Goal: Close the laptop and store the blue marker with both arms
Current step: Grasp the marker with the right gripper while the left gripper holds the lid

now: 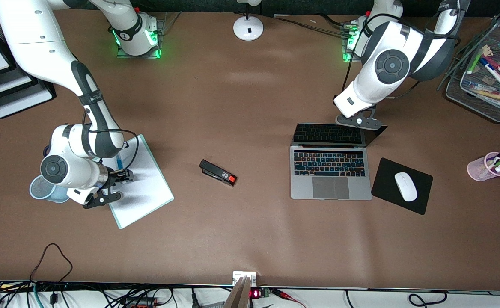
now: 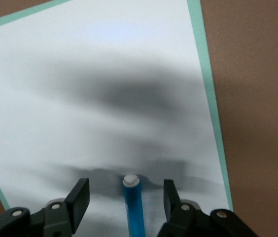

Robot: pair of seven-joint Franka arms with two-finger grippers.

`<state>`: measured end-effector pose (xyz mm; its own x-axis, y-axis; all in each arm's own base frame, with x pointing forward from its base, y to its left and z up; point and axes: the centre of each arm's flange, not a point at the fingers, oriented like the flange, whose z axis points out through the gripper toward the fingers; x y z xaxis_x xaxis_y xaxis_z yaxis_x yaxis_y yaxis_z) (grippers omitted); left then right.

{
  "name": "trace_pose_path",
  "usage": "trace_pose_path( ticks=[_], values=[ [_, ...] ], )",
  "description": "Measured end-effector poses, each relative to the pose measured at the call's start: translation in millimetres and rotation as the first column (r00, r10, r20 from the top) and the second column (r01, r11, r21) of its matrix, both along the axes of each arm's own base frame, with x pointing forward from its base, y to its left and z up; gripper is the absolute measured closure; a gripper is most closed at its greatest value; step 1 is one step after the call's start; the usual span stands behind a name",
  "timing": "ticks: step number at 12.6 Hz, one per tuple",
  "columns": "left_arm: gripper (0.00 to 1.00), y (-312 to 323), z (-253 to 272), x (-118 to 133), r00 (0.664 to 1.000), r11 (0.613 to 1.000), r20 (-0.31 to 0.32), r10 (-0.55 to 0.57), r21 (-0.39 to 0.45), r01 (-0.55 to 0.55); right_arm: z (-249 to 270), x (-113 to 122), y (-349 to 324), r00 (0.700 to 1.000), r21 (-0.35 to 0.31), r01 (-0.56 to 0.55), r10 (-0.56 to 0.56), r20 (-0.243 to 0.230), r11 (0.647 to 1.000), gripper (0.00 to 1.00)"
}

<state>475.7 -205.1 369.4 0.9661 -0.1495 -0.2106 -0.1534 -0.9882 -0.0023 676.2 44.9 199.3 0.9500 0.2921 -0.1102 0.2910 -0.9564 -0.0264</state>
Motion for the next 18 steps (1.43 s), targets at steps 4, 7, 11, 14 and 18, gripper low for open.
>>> trace_pose_path(
  ticks=[4, 7, 11, 14, 18],
  values=[
    [0.97, -0.1, -17.3, 15.5, 0.999, 0.999, 0.051, 0.016, -0.037, -0.014, 0.4, 0.9, -1.3, 1.0, 0.002, -0.024, 0.024, 0.006, 1.0, 0.42],
    [0.98, 2.6, -21.4, 27.5, 0.993, 1.0, 0.122, -0.012, -0.024, 0.015, -6.2, 0.3, -4.3, 0.999, 0.002, -0.04, 0.04, 0.001, 0.999, 0.45],
    [0.98, 2.3, -14.1, 38.4, 0.981, 0.999, 0.188, -0.052, 0.002, 0.053, -12.6, -0.8, -5.2, 0.999, 0.002, -0.039, 0.039, -0.007, 0.999, 0.54],
    [0.98, 1.8, -25.0, 46.6, 0.976, 0.999, 0.214, -0.044, -0.021, 0.049, -12.4, -0.7, -5.3, 0.999, 0.002, -0.039, 0.039, -0.006, 0.999, 0.65],
    [0.98, -0.5, -35.2, 56.5, 0.976, 0.998, 0.215, -0.046, -0.029, 0.053, -12.1, -0.4, -5.6, 0.999, 0.002, -0.04, 0.04, -0.005, 0.999, 0.76]
  ],
)
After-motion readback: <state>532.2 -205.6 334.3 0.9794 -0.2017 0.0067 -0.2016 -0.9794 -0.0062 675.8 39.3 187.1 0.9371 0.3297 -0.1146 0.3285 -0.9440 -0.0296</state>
